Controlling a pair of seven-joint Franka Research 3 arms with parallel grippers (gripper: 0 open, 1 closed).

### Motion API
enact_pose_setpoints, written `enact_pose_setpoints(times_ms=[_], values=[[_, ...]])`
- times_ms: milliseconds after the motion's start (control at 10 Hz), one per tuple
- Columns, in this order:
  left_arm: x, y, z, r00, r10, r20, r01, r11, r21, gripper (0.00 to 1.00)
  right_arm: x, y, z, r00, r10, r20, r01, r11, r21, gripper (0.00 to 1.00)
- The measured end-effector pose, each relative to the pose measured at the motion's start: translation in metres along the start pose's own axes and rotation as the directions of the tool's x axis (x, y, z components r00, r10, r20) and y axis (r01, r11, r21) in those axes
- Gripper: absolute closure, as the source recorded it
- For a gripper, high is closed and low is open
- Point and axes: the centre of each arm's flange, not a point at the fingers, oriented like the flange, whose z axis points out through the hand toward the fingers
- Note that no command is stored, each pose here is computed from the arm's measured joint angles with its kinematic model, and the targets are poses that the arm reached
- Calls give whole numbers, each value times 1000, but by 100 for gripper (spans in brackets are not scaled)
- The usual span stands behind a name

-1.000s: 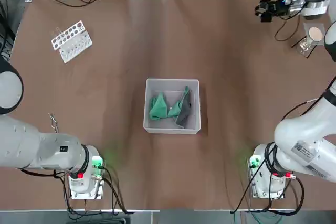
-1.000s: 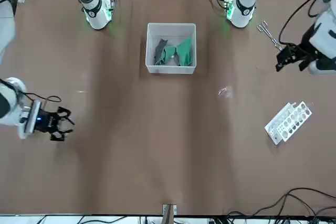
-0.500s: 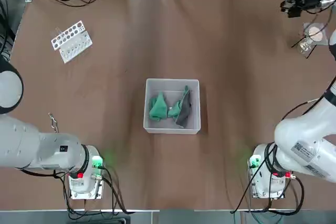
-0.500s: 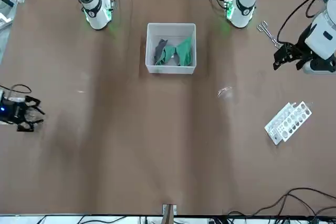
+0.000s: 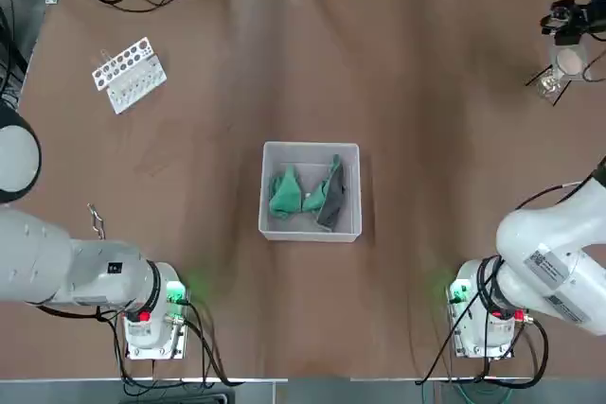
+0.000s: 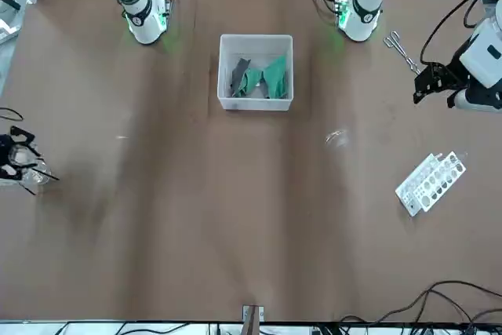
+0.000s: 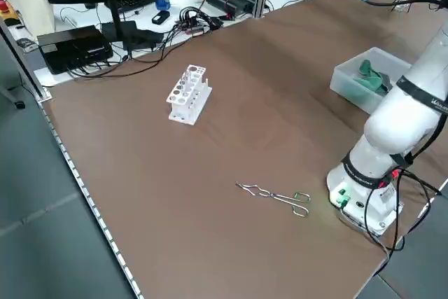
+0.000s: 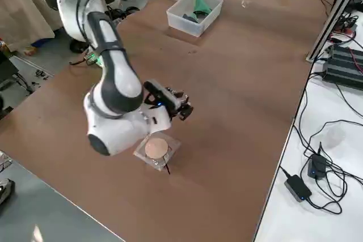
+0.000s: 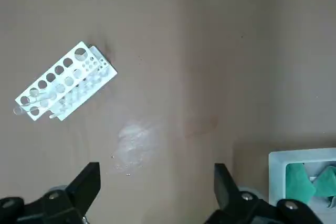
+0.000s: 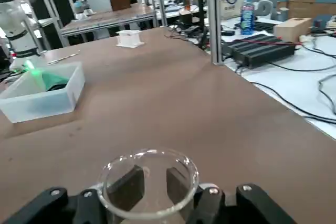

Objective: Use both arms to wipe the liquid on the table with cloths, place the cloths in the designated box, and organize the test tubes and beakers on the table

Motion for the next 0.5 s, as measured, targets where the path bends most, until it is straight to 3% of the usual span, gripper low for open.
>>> enact_pose_setpoints(times_ms=[300,500], values=[[0,0,2,1000,0,3,0,1000,0,4,-56,-15,-59,999,36,-15,-37,996,-85,70],[0,-1,2,1000,-2,4,2,1000,0,4,-73,-16,-70,999,38,-21,-40,993,-109,70]])
